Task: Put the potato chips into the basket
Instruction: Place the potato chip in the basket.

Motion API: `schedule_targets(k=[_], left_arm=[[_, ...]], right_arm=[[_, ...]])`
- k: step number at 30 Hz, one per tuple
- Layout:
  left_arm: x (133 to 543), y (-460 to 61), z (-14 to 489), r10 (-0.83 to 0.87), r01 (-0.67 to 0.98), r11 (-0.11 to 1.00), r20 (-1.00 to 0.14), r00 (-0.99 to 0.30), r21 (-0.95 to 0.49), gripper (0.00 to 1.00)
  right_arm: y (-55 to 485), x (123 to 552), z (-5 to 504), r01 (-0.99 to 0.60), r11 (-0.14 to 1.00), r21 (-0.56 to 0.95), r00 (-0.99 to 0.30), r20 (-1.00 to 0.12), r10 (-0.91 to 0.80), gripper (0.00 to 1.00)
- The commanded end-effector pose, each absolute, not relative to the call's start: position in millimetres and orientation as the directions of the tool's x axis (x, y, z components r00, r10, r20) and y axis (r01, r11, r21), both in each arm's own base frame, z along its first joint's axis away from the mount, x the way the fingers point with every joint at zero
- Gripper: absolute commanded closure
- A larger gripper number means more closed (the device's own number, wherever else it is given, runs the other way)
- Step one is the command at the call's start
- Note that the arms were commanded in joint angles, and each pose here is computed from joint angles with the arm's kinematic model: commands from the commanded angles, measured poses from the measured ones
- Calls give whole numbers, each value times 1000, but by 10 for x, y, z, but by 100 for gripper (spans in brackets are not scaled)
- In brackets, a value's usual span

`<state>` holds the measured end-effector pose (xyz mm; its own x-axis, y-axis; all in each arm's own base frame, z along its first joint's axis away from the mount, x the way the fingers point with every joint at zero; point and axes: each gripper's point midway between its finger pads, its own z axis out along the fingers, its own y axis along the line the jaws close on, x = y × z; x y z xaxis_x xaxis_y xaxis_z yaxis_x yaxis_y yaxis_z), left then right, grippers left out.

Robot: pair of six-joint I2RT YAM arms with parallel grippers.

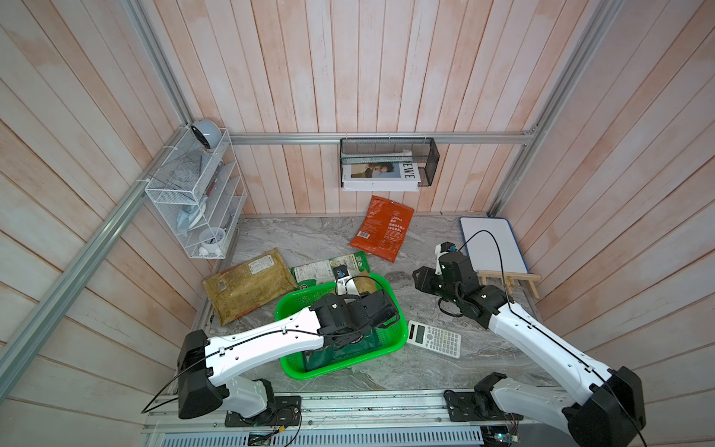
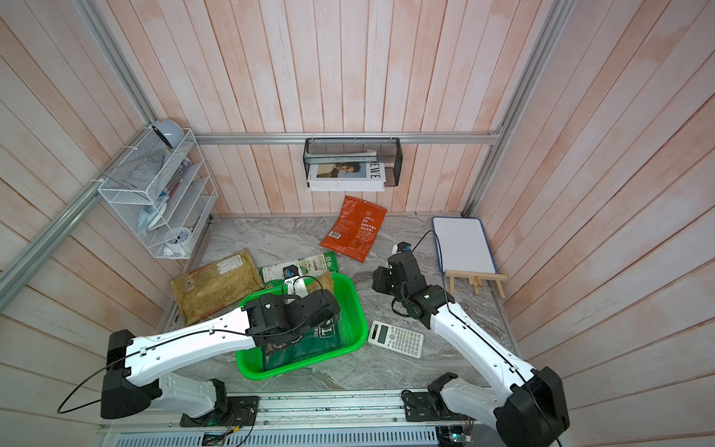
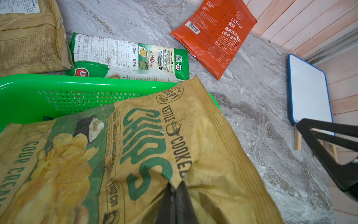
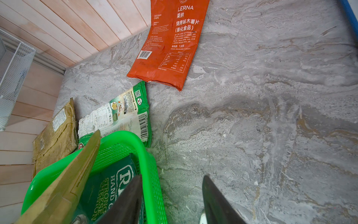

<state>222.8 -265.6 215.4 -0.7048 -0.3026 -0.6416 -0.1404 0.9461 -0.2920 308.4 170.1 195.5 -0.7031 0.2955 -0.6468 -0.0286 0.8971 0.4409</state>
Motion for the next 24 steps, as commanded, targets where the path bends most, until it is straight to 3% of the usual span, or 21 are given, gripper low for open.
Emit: schedule_targets(k=[1, 4, 7, 9, 16, 24], left_arm=[[2328, -2822, 2203, -285, -72, 943, -680, -675, -324, 100], [2334, -2907, 2095, -230, -3, 949, -687, -690, -314, 96], [2327, -2971, 1939, -146, 88, 947, -656, -741, -310, 43], [2308, -2892, 1897, -137, 83, 951, -647, -750, -297, 32], [2233, -2732, 2181, -165, 149, 917, -693, -702, -369, 29], [2371, -1772, 2052, -298, -114, 947, -684, -666, -302, 30]], right_arm=[[1705, 3067, 1930, -15, 890, 456, -716, -626, 309, 47], [1721, 3086, 1901, -10, 890, 456, -720, -621, 310, 47], [1768, 3114, 1850, -11, 887, 461, -734, -607, 306, 47], [1808, 3115, 1805, -6, 885, 466, -753, -584, 302, 47], [2093, 3008, 1747, -79, 899, 431, -819, -542, 188, 47], [2947, 2521, 1619, -379, 870, 315, -831, -530, -170, 46]])
